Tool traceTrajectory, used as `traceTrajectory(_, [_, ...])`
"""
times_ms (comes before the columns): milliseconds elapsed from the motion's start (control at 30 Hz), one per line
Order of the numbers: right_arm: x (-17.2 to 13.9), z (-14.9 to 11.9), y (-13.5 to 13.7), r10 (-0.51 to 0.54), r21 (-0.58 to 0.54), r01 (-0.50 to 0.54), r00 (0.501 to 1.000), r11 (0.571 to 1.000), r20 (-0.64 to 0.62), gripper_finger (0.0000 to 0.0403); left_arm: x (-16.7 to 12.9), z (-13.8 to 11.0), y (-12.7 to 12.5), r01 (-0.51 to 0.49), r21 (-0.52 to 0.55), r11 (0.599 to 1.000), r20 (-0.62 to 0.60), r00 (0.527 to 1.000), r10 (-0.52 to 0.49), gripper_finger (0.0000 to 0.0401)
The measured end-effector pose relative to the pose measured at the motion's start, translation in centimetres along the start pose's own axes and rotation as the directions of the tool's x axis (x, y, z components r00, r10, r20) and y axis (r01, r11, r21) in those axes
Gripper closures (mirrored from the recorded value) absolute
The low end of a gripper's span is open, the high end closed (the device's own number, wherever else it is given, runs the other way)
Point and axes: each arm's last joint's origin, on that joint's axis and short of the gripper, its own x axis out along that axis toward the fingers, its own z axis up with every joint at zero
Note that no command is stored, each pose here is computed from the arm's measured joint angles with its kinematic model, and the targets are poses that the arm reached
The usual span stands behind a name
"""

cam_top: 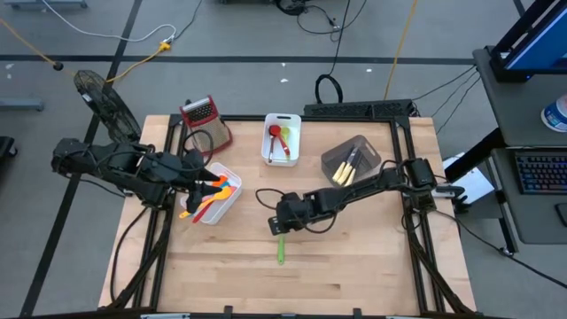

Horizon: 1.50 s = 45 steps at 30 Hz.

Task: Pick & Place Kitchen Items
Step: Put the green spatula into the bottom white bin

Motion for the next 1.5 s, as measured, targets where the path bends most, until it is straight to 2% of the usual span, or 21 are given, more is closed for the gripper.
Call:
traceTrajectory(333, [0.1,-0.5,0.1,-0.011,0.045,0.009,0.998,0.999,0.055,0.0273,0.0,-0.1,0.0,-0.006,0.026,1.0,-0.006,1.0,0.006,0.0224])
traceTrajectory(500, [2.8,-0.3,-1.2,-0.063,0.074,0.061,0.998,0.995,0.027,0.0273,0.0,-0.1,0.0,-0.006,0.031,1.0,-0.006,1.0,0.007,0.0224])
traceTrajectory(600, [4.8,-0.3,-1.3,-0.011,0.096,0.013,1.0,0.995,-0.02,0.0273,0.0,-0.1,0.0,-0.006,0.039,0.999,-0.006,1.0,0.007,0.0224])
traceTrajectory(767, [7.5,-0.7,-2.9,-0.067,0.148,0.077,0.996,0.986,-0.065,0.0273,0.1,-0.1,0.0,-0.007,0.043,0.999,-0.007,1.0,0.008,0.0224])
traceTrajectory(1000, [7.6,-0.8,-4.0,-0.177,0.152,0.178,0.984,0.972,-0.024,0.0276,0.0,0.0,0.0,-0.007,0.044,0.999,-0.006,1.0,0.008,0.0224])
traceTrajectory(1100, [7.5,-1.1,-4.3,-0.217,0.147,0.217,0.976,0.965,-0.011,0.0289,0.0,0.0,0.0,-0.007,0.046,0.999,-0.006,1.0,0.008,0.0224])
traceTrajectory(1267, [7.5,-1.8,-4.6,-0.267,0.119,0.261,0.963,0.958,0.033,0.0334,0.1,0.0,0.0,-0.008,0.046,0.999,-0.007,1.0,0.008,0.0224])
traceTrajectory(1433, [7.5,-2.1,-4.6,-0.273,0.095,0.268,0.961,0.959,0.049,0.0389,0.0,0.0,0.0,-0.008,0.051,0.999,-0.006,1.0,0.008,0.0224])
traceTrajectory(1500, [7.5,-2.2,-4.6,-0.274,0.086,0.269,0.96,0.959,0.056,0.0396,0.0,0.0,0.0,-0.007,0.051,0.999,-0.006,1.0,0.008,0.0224])
